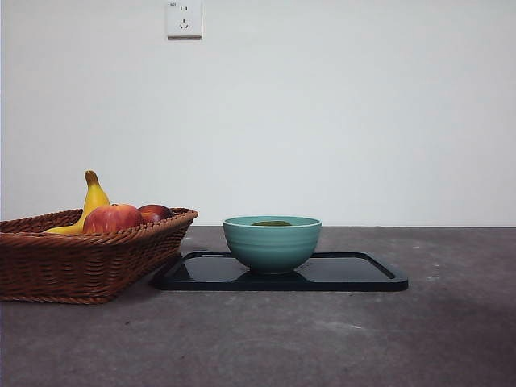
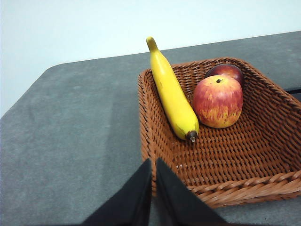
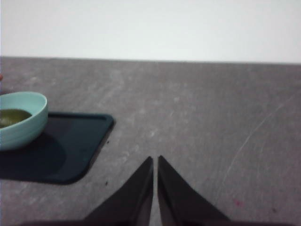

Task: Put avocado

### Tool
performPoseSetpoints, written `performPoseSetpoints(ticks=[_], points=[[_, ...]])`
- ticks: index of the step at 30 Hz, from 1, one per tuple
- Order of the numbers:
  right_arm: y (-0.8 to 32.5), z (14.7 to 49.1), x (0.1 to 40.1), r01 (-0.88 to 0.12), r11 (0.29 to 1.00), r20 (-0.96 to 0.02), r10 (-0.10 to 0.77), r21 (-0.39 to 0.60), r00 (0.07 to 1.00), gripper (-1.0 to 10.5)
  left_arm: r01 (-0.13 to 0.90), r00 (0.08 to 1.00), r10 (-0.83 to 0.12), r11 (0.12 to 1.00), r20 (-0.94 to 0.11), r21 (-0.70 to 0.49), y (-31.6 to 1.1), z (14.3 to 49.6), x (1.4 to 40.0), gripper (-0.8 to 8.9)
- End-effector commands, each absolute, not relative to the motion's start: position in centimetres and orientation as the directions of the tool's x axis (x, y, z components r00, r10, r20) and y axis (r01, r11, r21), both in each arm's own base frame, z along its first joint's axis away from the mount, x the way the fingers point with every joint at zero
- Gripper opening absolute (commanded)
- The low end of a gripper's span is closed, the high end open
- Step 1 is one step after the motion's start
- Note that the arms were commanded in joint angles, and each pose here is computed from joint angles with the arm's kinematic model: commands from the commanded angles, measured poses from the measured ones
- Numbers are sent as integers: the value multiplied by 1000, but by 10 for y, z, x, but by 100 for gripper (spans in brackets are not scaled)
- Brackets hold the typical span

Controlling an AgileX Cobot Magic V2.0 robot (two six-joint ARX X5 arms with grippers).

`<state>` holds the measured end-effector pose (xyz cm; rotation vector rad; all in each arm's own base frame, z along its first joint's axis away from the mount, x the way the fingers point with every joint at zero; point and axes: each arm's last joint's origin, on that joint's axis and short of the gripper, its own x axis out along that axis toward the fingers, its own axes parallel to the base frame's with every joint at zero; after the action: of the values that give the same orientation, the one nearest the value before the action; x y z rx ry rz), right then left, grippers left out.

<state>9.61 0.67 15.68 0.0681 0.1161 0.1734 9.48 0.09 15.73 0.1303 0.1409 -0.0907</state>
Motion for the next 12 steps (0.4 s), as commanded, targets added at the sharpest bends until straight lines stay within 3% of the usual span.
performPoseSetpoints(ticks=[1,12], points=[[6,153,96,-157,982,-134,170,104,976,8,98,982,-77,988,-172,117,1,150,96,15],[6,152,96,-155,982,-146,171,110,975,8,98,982,-77,988,-171,117,1,150,96,15]])
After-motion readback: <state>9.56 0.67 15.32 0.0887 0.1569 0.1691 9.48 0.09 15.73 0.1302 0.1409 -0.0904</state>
